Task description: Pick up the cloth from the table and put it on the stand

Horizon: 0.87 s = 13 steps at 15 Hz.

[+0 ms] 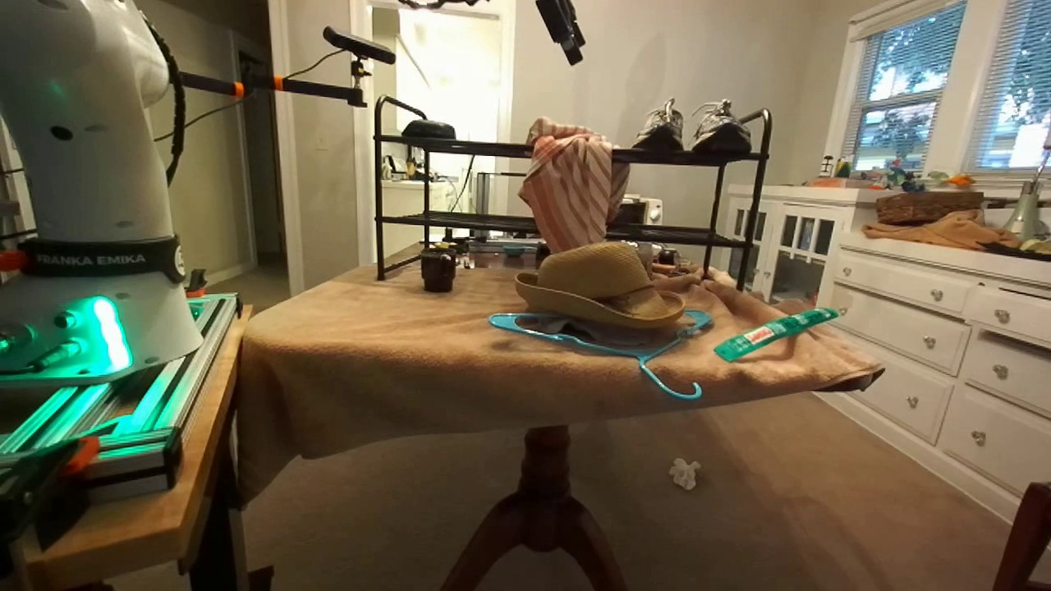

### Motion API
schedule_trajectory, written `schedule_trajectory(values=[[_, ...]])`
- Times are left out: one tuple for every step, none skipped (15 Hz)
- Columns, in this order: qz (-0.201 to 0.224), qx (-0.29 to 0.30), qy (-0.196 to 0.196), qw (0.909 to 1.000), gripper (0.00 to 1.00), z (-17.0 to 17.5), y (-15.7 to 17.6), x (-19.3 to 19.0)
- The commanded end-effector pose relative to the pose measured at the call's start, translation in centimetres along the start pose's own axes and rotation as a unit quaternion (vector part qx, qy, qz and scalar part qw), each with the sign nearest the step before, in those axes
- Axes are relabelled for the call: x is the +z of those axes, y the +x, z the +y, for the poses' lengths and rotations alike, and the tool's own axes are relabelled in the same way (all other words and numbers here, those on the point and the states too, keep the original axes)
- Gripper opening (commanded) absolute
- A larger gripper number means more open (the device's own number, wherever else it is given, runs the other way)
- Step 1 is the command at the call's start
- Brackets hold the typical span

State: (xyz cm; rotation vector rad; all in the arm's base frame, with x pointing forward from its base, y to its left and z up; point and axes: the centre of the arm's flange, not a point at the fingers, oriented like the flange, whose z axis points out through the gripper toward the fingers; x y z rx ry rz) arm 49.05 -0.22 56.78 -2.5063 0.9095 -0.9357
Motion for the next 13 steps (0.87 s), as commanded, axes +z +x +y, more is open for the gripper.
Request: schedule_trajectory(values=[[-0.042,0.014,0.023,0.9988,1.0,-1.7,-0.1,-3.7],[-0.055,0.016,0.03,0.9979,1.0,-1.9,0.0,-4.2],[-0.064,0.018,0.035,0.9971,1.0,-2.2,0.1,-4.6],[-0.068,0.018,0.041,0.9967,1.0,-2.5,0.3,-4.8],[-0.046,0.015,0.033,0.9983,1.0,-2.4,-0.1,-4.2],[-0.045,0.015,0.035,0.9982,1.0,-2.6,0.0,-4.5],[-0.045,0.015,0.035,0.9983,1.0,-2.6,0.1,-4.6],[-0.045,0.015,0.034,0.9983,1.0,-2.5,0.1,-4.5],[-0.045,0.015,0.033,0.9983,1.0,-2.5,0.1,-4.4],[-0.045,0.015,0.033,0.9983,1.0,-2.5,0.1,-4.4],[-0.045,0.015,0.033,0.9983,1.0,-2.5,0.1,-4.4],[-0.045,0.015,0.033,0.9983,1.0,-2.5,0.1,-4.4],[-0.045,0.015,0.033,0.9983,1.0,-2.5,0.1,-4.4]])
